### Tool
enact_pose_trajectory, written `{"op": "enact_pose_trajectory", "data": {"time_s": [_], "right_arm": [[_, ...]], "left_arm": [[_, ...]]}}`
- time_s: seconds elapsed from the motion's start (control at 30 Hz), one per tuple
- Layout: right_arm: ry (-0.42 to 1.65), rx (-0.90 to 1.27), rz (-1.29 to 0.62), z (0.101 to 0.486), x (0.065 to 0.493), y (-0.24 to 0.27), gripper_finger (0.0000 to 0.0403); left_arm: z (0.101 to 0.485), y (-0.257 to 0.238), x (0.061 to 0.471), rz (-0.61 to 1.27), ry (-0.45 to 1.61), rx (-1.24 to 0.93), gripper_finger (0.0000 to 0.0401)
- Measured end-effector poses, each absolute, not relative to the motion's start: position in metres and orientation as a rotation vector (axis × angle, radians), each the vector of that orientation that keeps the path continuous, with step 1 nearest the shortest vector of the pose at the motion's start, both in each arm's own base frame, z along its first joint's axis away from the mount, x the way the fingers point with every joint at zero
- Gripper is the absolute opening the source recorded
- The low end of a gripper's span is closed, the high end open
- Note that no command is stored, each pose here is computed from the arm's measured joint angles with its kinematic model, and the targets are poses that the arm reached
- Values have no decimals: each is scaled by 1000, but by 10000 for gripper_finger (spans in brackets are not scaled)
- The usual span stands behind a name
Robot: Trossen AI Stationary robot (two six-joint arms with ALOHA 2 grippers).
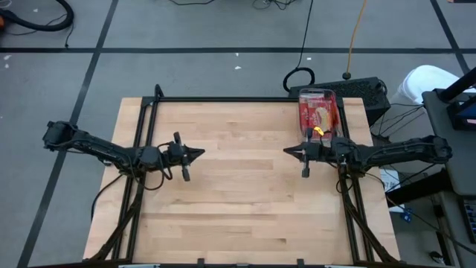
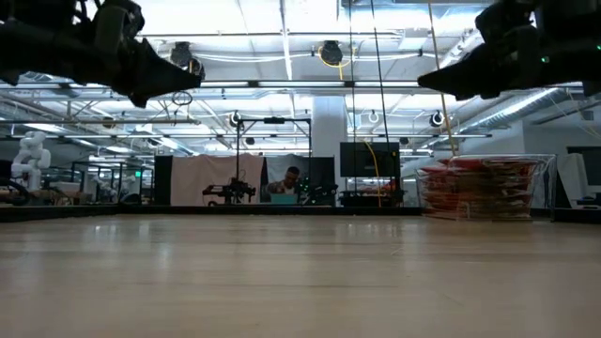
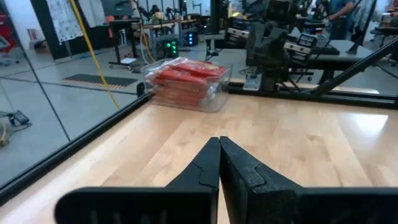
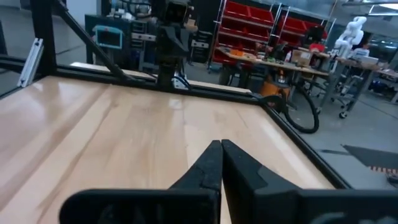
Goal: Sort popcorn bags into baskets
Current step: Return to Home Position
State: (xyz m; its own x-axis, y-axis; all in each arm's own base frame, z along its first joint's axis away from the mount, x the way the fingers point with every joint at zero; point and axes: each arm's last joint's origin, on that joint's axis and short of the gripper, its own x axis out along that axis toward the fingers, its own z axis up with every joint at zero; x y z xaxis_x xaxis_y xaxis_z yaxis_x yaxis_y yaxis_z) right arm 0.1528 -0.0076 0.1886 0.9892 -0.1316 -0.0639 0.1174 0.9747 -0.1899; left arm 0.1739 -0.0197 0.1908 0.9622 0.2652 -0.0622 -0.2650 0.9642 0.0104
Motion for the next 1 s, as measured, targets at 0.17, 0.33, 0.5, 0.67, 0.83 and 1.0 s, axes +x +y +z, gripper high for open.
{"op": "enact_pose_trajectory", "data": {"time_s": [0.17, 0.33, 0.5, 0.67, 0.83, 1.0], "right_arm": [[71, -159, -92, 178, 143, -6, 0], [48, -142, -8, 172, 136, -4, 0], [24, -141, -1, 168, 131, -3, 0], [2, -149, -4, 170, 128, -3, 0], [46, -141, 1, 167, 124, -3, 0], [61, -140, 2, 166, 118, -3, 0]], "left_arm": [[181, -16, 170, 275, 87, -30, 4], [172, -16, 166, 272, 99, -27, 10], [166, -15, 163, 272, 115, -24, 4], [166, -15, 163, 268, 119, -21, 11], [165, -16, 163, 241, 125, 4, 4], [165, -16, 163, 232, 133, 30, 10]]}}
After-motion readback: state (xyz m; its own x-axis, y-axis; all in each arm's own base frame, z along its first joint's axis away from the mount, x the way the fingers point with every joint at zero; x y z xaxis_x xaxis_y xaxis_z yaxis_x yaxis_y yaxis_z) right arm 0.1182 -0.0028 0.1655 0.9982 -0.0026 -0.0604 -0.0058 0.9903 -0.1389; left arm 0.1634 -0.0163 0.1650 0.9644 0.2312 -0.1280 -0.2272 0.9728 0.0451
